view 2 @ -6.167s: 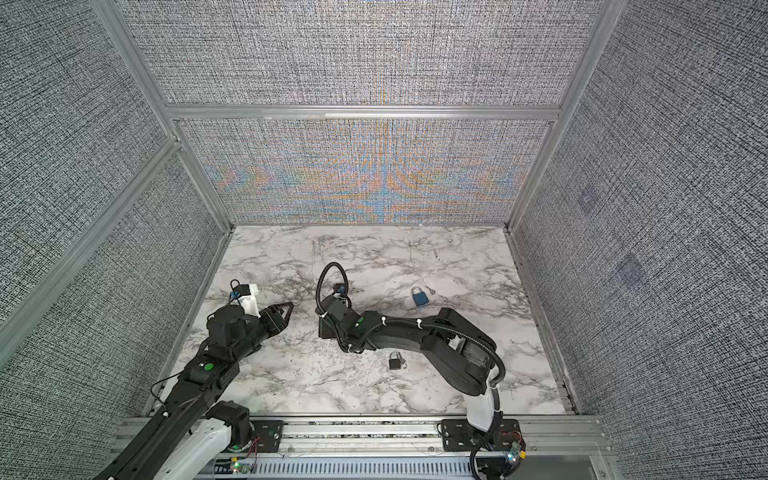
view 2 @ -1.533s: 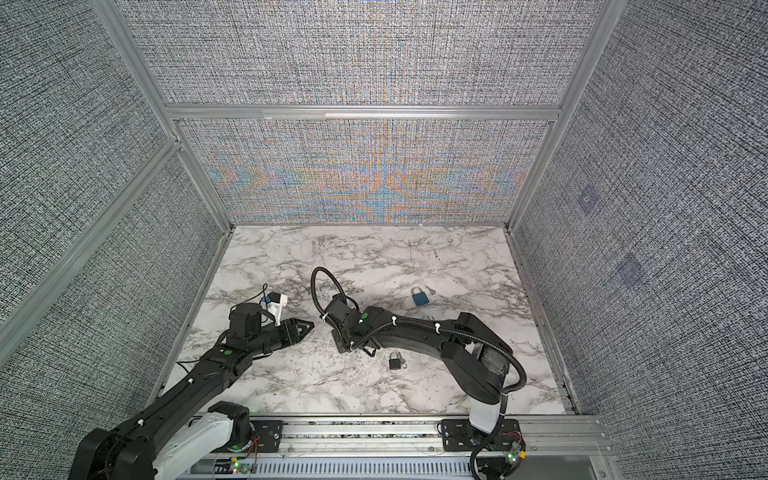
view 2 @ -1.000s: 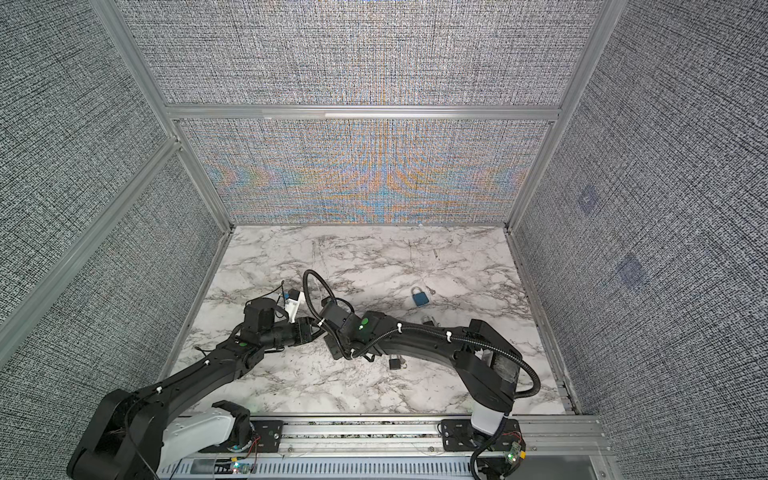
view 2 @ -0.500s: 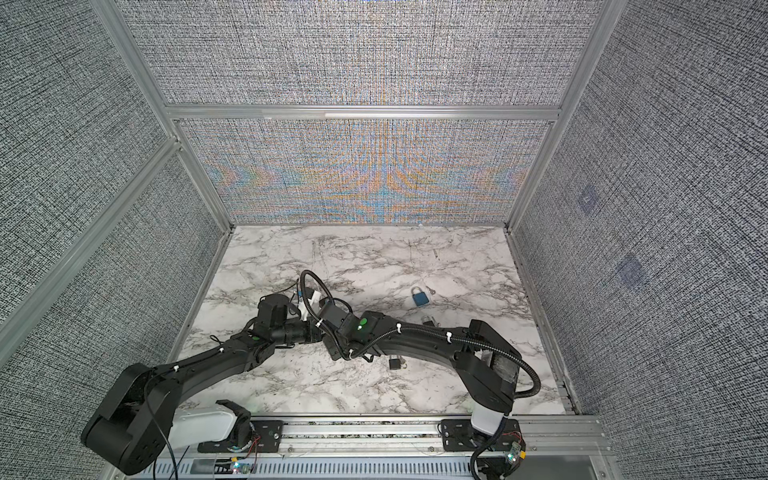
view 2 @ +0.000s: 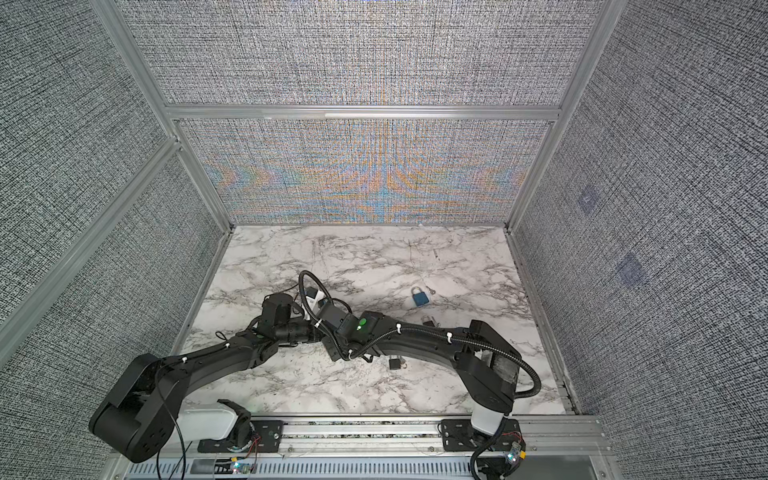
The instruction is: Lock with the key
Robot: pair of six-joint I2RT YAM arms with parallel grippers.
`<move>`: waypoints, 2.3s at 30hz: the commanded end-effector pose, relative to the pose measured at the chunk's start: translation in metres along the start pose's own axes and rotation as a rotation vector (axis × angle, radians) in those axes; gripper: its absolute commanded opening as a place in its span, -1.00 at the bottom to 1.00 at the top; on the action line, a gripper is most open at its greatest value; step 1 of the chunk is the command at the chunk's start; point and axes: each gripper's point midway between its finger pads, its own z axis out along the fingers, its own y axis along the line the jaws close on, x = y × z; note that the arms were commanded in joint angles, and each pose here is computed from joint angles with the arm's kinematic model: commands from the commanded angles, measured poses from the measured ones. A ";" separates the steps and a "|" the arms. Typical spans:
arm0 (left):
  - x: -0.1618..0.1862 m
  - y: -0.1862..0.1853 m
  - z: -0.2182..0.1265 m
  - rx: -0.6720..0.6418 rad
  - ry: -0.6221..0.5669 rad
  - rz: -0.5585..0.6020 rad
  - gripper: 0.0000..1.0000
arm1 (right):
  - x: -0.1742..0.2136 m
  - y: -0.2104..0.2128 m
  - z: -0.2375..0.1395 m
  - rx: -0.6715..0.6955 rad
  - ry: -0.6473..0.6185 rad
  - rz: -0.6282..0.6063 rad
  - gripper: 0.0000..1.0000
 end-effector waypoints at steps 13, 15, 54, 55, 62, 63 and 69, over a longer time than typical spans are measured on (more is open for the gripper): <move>0.004 -0.004 0.005 0.036 0.032 0.009 -1.00 | -0.016 0.006 -0.012 -0.007 -0.058 -0.005 -0.71; 0.004 -0.004 0.005 0.035 0.030 0.007 -1.00 | -0.016 0.007 -0.012 -0.006 -0.058 -0.006 -0.72; -0.048 -0.041 -0.021 -0.018 -0.148 -0.020 -1.00 | -0.004 -0.024 -0.059 -0.172 -0.582 0.103 0.21; -0.048 -0.040 -0.021 -0.020 -0.147 -0.022 -1.00 | -0.008 -0.023 -0.058 -0.164 -0.585 0.091 0.21; -0.046 -0.044 -0.021 -0.011 -0.141 -0.025 -1.00 | -0.024 -0.025 -0.054 -0.137 -0.644 0.081 0.21; -0.047 -0.044 -0.022 -0.011 -0.145 -0.024 -1.00 | -0.025 -0.024 -0.053 -0.141 -0.644 0.081 0.19; -0.045 -0.043 -0.020 -0.001 -0.139 -0.035 -1.00 | -0.031 -0.023 -0.049 -0.152 -0.659 0.085 -0.22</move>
